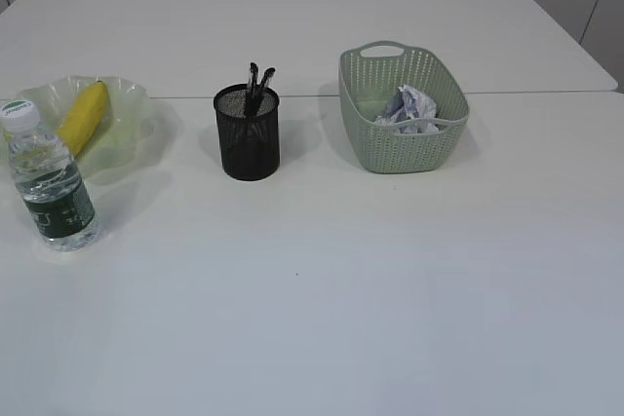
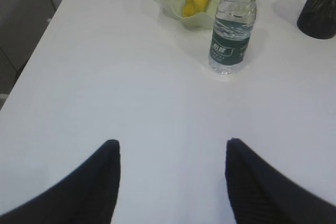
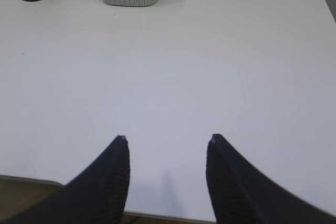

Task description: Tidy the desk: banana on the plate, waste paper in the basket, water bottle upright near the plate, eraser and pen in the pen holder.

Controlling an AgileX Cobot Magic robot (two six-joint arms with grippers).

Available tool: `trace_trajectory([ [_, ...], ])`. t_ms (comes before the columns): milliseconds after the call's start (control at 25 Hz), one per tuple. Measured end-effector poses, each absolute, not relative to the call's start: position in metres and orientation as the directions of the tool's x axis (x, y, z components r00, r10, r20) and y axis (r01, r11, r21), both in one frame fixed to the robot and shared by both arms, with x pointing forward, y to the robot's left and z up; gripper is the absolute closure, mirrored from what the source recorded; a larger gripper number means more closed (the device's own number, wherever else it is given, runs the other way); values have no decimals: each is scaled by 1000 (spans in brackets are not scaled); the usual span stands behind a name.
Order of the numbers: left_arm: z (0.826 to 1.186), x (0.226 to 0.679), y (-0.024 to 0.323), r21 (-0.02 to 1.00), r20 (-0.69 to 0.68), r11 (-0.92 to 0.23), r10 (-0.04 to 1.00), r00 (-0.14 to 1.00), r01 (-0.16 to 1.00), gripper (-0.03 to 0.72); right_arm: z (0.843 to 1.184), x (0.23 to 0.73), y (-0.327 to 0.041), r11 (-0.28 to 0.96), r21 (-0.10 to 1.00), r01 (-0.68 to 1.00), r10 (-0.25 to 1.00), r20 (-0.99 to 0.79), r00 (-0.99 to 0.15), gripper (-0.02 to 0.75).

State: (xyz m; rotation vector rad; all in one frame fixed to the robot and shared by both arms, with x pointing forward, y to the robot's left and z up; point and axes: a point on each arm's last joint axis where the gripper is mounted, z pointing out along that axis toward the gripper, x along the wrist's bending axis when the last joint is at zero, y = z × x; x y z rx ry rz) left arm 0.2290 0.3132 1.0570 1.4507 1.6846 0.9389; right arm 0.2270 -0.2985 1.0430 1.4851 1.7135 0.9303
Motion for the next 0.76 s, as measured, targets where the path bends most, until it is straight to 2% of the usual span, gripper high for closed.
trace_trajectory([
  [760,1057,229,311,872,-72,129,988,-136,472,272,1043,227,-297,99,856,507,990,-35,-135,381],
])
